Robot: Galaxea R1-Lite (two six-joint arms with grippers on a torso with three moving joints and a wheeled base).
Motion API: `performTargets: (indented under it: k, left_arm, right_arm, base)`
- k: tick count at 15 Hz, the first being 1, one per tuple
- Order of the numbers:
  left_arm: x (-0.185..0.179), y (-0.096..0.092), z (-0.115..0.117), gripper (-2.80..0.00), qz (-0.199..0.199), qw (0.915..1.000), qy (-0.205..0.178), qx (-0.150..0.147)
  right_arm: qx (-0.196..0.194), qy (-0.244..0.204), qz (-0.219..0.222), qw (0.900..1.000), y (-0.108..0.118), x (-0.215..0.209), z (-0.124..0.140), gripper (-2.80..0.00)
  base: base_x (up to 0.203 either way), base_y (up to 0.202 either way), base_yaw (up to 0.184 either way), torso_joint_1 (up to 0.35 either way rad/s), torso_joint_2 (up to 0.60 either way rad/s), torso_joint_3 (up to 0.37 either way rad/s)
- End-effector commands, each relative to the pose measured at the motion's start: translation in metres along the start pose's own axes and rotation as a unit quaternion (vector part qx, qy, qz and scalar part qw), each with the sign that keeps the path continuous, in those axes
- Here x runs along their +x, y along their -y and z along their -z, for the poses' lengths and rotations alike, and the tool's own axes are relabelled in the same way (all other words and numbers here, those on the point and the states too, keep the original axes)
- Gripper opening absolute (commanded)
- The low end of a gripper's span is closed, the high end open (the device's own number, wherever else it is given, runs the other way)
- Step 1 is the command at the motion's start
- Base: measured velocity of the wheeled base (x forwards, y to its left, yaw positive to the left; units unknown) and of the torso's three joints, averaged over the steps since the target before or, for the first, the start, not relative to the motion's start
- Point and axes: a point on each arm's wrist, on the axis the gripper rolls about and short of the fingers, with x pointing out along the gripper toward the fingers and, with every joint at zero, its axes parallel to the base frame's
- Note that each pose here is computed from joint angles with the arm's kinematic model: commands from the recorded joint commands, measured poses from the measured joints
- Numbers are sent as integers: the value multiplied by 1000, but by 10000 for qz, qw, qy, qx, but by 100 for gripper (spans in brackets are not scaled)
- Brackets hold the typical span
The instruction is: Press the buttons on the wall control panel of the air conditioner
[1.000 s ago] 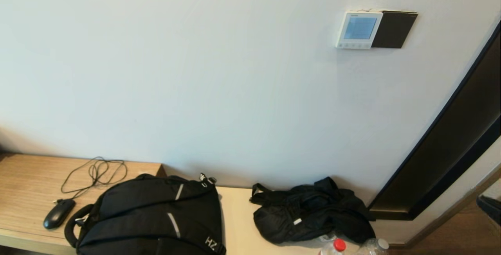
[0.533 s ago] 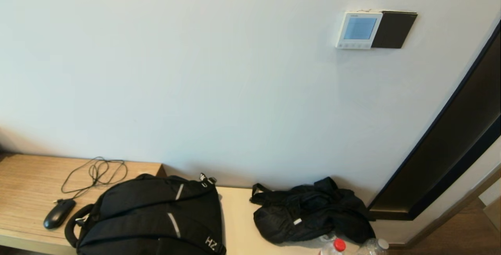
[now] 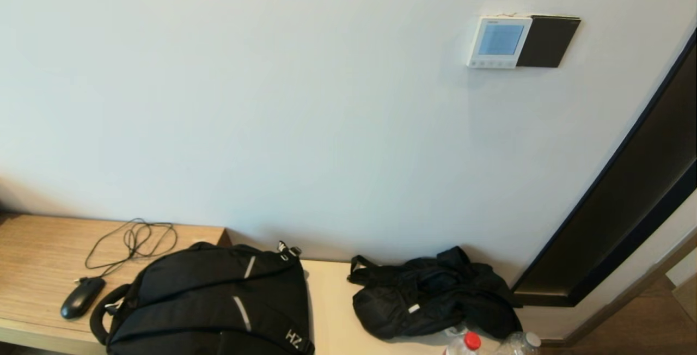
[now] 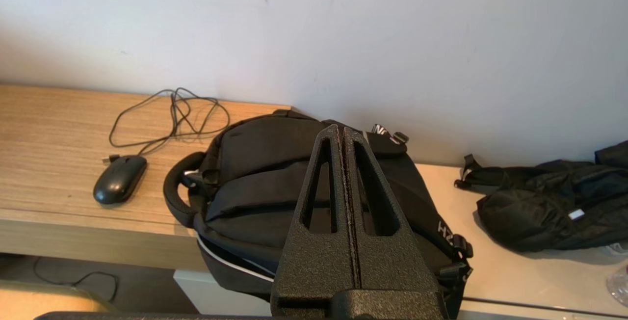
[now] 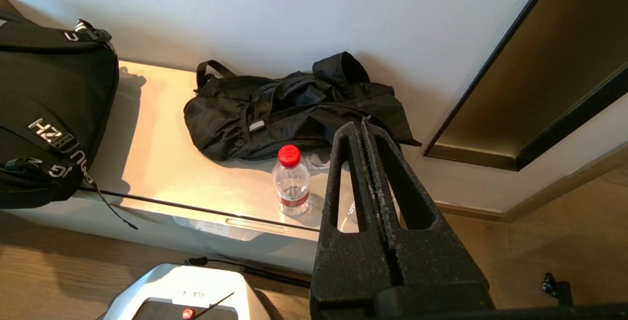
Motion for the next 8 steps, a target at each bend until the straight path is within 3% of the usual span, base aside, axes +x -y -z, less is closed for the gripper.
performTargets:
  k: [1, 8]
  left_arm:
    - [0, 0, 0, -280, -3, 10000, 6, -4]
    - [0, 0, 0, -280, -3, 10000, 1, -4]
  right_arm:
    - [6, -92, -25, 10000, 0, 0, 2, -280]
    - [33, -8, 150, 9999, -1, -1, 2, -280]
  base:
    - [0, 0, 0, 0, 0, 0]
    - [0, 0, 0, 0, 0, 0]
